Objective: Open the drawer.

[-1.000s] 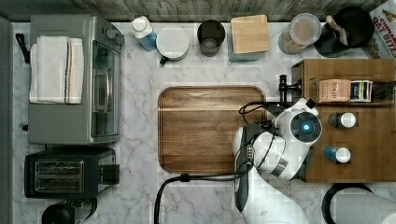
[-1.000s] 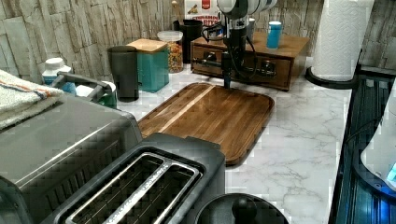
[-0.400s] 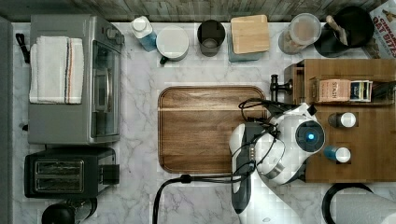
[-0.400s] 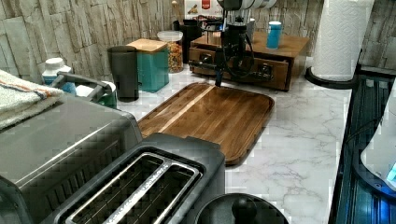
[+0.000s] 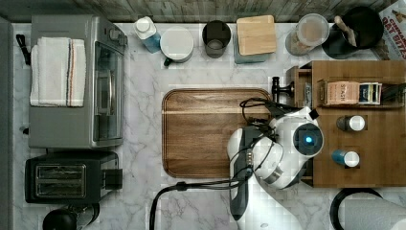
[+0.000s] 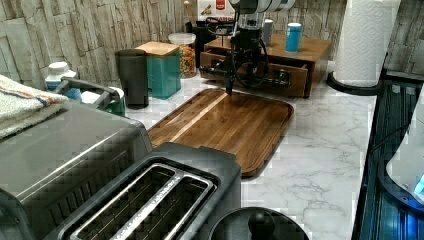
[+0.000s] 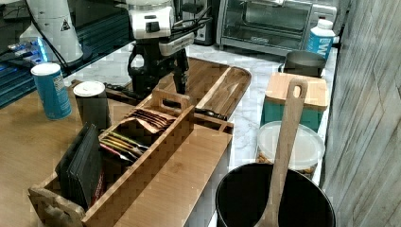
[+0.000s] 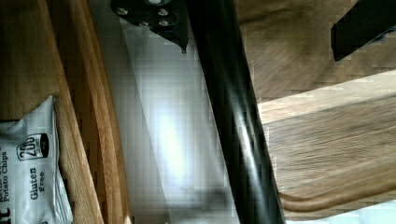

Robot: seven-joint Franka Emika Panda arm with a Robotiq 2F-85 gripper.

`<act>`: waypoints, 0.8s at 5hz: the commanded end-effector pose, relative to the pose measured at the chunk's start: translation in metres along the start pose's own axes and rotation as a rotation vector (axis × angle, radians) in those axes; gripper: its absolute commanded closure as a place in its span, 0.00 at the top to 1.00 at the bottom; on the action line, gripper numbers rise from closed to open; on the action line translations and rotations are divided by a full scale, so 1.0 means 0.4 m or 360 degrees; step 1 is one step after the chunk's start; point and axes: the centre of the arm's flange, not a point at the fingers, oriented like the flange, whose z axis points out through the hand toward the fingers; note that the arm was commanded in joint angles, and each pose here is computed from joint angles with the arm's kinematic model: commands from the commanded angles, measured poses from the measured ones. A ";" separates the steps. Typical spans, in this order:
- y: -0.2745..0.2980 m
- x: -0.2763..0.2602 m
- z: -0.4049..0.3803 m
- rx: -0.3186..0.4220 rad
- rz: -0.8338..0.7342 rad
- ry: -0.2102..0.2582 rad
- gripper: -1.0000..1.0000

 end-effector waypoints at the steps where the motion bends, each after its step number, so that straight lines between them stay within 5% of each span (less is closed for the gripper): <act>1: -0.527 -0.135 -0.050 0.0104 -0.0482 0.0023 1.00; 4: -0.625 -0.167 -0.070 0.0080 -0.0436 0.0033 1.00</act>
